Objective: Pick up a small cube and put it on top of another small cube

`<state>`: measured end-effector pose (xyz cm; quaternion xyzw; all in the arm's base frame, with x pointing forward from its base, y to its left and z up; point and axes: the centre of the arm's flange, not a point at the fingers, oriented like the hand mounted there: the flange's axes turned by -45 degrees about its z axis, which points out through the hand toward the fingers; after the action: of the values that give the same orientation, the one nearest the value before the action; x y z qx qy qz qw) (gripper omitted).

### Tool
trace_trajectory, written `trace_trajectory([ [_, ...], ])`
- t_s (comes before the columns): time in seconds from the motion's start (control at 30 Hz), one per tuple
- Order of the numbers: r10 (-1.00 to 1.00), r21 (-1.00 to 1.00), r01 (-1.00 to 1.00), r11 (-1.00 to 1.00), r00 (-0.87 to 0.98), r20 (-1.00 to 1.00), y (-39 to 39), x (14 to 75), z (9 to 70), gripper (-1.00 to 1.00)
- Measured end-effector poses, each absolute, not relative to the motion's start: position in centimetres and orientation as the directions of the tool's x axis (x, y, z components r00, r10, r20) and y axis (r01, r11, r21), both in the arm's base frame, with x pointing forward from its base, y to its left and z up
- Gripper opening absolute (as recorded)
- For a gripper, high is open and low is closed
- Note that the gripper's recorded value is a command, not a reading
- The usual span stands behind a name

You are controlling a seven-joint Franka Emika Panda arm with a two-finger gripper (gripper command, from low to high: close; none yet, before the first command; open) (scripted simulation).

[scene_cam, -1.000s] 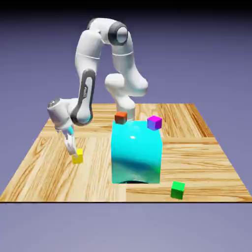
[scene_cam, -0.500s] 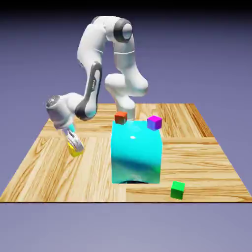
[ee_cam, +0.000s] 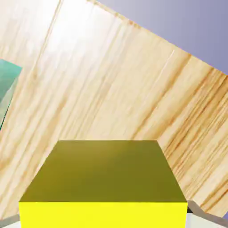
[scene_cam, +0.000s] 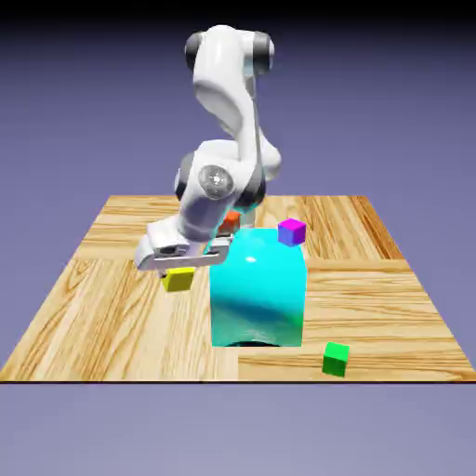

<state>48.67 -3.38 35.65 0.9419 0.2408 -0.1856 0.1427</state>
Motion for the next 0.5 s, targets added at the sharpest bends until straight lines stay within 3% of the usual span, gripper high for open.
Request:
trace_trajectory([
  [0.5,0.531,-0.002,0.549,-0.836,0.807,-0.258,15.5,32.7,46.9,-1.0],
])
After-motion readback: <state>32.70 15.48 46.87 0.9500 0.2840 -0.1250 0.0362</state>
